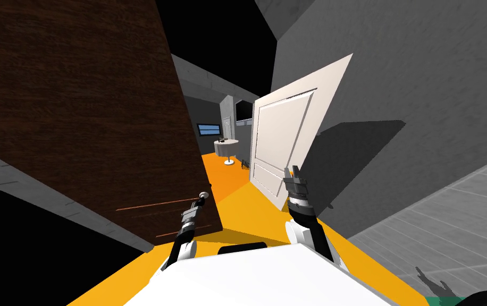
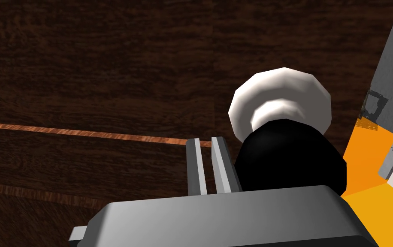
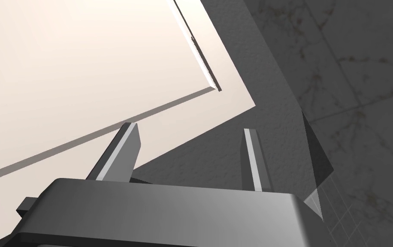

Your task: Pull the door open

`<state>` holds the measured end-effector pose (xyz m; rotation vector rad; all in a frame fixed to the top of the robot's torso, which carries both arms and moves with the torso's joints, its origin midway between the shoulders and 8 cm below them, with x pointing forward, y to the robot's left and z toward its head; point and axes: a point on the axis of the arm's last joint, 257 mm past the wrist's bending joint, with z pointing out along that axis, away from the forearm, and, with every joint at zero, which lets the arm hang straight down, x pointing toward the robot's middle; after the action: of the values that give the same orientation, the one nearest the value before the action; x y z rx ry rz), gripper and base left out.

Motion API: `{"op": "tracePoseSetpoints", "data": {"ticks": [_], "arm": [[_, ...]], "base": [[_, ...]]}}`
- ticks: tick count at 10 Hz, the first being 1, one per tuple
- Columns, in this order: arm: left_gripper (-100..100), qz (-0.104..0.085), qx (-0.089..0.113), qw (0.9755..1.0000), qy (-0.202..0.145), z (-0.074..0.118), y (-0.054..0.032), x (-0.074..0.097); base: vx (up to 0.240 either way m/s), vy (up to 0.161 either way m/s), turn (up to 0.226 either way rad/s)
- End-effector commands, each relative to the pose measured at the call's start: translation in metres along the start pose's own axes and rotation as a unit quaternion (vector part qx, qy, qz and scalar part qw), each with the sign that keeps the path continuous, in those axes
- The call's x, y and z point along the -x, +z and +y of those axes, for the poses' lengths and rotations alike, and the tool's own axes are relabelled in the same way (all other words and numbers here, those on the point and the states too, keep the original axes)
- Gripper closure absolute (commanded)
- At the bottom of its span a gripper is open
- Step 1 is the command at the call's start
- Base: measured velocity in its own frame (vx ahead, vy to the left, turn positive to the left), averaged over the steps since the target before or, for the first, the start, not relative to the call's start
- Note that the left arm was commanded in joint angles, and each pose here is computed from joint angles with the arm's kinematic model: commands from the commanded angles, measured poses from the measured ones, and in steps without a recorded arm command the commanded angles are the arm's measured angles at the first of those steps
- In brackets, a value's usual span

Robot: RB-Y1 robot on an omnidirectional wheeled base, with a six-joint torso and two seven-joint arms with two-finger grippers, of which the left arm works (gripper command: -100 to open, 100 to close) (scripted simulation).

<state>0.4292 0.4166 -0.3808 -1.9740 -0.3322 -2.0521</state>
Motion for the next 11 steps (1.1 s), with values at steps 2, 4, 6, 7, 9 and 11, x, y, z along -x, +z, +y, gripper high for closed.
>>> {"op": "tracePoseSetpoints", "data": {"ticks": [2, 4, 6, 7, 9, 11], "arm": [[-100, -0.012, 0.029, 0.9995, -0.008, 0.028, -0.0069, 0.007], [-100, -0.013, 0.041, 0.9991, -0.009, 0.036, -0.0071, 0.007], [-100, -0.015, 0.051, 0.9985, -0.01, 0.044, -0.0075, 0.008], [-100, -0.016, 0.057, 0.9982, -0.011, 0.048, -0.0078, 0.008], [-100, -0.016, 0.062, 0.9979, -0.011, 0.051, -0.008, 0.008], [-100, -0.017, 0.066, 0.9976, -0.012, 0.055, -0.0083, 0.008]], "base": [[-0.199, 0.043, -0.08], [-0.091, 0.021, -0.004], [-0.119, 0.048, -0.064], [-0.091, 0.047, -0.056], [-0.063, 0.041, -0.017], [-0.042, 0.016, 0.006]]}}
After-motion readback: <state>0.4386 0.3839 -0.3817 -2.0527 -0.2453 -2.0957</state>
